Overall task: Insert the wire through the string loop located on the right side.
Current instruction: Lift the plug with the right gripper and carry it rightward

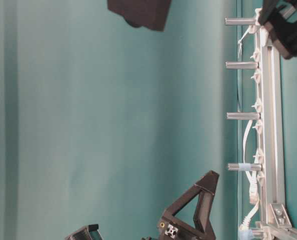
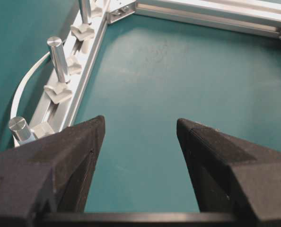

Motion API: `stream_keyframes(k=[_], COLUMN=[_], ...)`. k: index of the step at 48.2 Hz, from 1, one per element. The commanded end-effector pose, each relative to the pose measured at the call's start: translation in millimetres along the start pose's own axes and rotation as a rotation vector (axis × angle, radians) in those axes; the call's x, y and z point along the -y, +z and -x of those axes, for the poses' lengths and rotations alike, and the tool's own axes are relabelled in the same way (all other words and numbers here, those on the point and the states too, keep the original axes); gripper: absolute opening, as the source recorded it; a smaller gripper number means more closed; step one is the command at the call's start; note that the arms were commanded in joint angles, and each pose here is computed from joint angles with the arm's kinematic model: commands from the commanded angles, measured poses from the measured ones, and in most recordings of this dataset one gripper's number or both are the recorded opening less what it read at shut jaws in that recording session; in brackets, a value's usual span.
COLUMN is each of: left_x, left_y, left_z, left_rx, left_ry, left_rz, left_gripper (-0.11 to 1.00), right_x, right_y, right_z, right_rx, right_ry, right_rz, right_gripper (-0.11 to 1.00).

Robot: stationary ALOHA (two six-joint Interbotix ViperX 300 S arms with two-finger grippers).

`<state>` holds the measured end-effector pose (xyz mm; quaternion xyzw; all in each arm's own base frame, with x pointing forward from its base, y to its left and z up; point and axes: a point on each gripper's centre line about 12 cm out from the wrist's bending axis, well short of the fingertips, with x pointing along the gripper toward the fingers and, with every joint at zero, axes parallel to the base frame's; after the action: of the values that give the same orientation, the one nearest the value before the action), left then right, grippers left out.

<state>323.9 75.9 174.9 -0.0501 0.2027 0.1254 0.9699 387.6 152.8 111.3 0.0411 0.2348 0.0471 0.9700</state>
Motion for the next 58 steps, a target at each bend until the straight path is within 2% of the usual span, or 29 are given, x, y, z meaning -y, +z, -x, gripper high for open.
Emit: stream_keyframes(k=[1, 14, 30, 44, 58], left_x=[1.6, 1.6, 2.1, 1.8, 2.2], left_y=[9.4, 7.7, 6.6, 2.2, 8.3], left_z=[3.2, 3.3, 3.4, 3.0, 1.4], left_rx=[0.032, 0.021, 0.006, -0.046, -0.036], left_ry=[-0.006, -0.005, -0.007, -0.006, -0.007], left_rz=[-0.010, -0.008, -0.006, -0.004, -0.002], left_gripper=[0.68, 0.68, 0.68, 0.68, 0.68], right_x=[-4.7, -4.1, 8.4, 12.9, 22.9], right_y=[21.2, 20.9, 12.1, -3.2, -22.9], right_z=[5.3, 17.9, 51.2, 85.7, 128.8], right_rx=[0.055, 0.021, 0.003, -0.022, -0.041], right_ry=[0.015, 0.035, 0.035, 0.059, 0.090], right_rz=[-0.014, -0.015, -0.010, 0.006, 0.022], right_gripper=[0.12, 0.12, 0.12, 0.12, 0.12])
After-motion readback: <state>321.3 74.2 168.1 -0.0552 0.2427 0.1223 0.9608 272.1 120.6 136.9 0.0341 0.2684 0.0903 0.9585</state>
